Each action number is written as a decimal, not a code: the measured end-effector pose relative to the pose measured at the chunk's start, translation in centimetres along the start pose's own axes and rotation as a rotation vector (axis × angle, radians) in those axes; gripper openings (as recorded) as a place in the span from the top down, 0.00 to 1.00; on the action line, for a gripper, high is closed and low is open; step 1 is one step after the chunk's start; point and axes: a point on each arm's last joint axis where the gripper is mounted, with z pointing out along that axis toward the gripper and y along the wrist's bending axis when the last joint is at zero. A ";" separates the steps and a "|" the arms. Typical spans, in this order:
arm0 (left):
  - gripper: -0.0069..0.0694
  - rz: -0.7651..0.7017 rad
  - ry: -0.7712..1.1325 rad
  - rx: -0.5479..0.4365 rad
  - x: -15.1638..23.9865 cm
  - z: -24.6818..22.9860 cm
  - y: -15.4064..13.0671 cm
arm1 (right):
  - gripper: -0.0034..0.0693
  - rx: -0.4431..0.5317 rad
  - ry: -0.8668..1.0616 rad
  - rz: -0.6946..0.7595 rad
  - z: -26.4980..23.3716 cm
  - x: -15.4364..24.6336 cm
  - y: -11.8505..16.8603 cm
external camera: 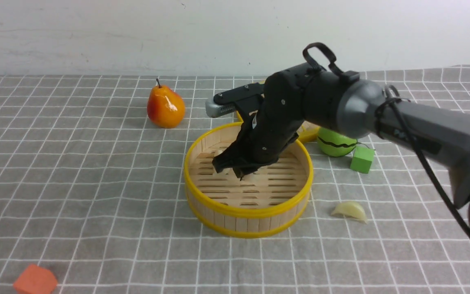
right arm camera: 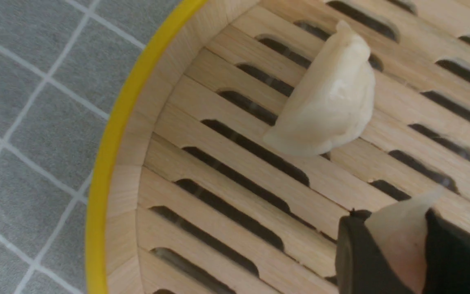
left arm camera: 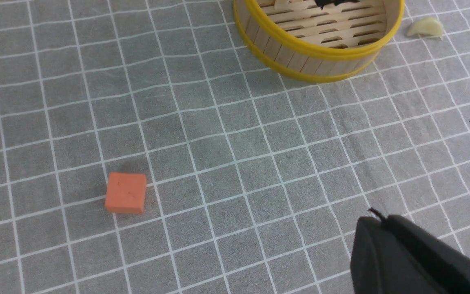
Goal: Put the dumplings into the steamer on the table with the grey tablecloth.
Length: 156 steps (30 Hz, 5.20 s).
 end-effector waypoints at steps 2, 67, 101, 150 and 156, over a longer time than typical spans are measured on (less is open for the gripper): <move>0.93 0.000 0.001 0.000 0.0 0.0 0.0 | 0.66 0.001 0.007 0.001 0.6 0.0 0.0; 0.92 -0.002 -0.130 0.028 -1.2 0.0 -0.2 | 0.62 -0.005 -0.042 -0.086 -6.4 -0.4 -5.2; 0.90 -0.136 -0.420 0.202 10.1 8.0 1.9 | 0.85 -0.112 -0.208 -0.124 -20.9 3.8 -2.1; 0.84 -0.148 -0.473 0.212 10.2 8.4 2.0 | 0.98 0.093 -0.949 0.076 -27.7 29.9 -4.2; 0.83 -0.148 -0.473 0.212 10.2 8.4 2.0 | 0.98 0.321 -0.993 0.278 -24.1 36.2 -6.2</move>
